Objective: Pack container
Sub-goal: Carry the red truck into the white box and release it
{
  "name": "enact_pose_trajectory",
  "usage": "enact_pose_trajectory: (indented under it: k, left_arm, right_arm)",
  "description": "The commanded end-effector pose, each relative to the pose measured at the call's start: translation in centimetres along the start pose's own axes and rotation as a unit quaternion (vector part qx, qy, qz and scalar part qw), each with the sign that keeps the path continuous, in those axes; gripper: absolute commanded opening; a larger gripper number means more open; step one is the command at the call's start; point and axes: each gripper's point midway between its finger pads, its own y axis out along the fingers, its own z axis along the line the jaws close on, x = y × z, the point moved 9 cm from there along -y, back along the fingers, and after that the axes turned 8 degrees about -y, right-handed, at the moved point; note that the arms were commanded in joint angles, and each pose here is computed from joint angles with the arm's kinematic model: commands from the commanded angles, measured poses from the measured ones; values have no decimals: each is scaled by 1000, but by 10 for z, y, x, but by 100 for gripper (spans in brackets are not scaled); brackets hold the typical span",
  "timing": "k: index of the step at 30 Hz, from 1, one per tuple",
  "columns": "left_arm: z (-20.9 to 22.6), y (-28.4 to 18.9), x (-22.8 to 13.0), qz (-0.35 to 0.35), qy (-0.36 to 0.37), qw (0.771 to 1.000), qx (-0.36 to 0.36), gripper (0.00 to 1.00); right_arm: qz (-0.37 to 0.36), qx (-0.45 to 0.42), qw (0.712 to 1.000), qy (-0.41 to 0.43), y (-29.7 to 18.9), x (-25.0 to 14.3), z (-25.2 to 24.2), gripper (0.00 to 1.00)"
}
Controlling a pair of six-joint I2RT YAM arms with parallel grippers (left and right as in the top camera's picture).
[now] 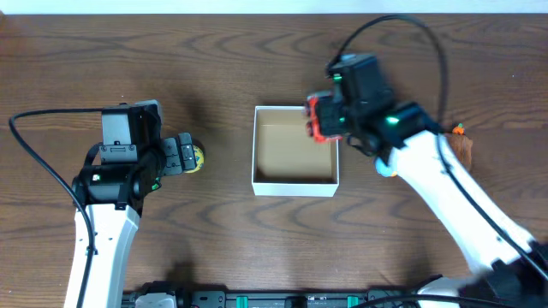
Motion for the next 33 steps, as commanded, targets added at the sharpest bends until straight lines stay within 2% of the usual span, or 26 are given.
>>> enact_pose_trajectory:
  k: [1,4,10,16,19,23,25,27,29,33]
  left_arm:
    - [1,-4,5,-8,-3,1000,7,98]
    - [1,-4,5,-8,-3,1000,7,98]
    - [1,-4,5,-8,-3,1000,7,98]
    - [1,-4,5,-8,-3,1000,7,98]
    - [1,-4,5,-8,-3,1000,7,98]
    - [1,-4,5,-8,-3,1000,7,98]
    - [1,-4,5,-8,-3,1000,7,98]
    - [1,-4,5,-8,-3,1000,7,98]
    - [1,-4,5,-8,-3,1000,7,98]
    - [1,-4,5,-8,-3,1000,7,98]
  right_arm:
    - [29,16,999,8,19,-7,14,1]
    - [52,12,999,9,35,-14,16,1]
    - [108,-35,991,66,63,-32,8,1]
    - [126,-59,988,69,90,-40,4,5]
    - [118,-57,989,67,93,-38,4,25]
    - [91,-45,994,48,93,-28,7,64]
    - [74,-39,996,31,90,-21,8,79]
    - [56,-33,998,12,82,-10,9,90]
    - [38,-32,999,11,70,3,8,97]
    - [1,-46,998,35,32,31,-10,99]
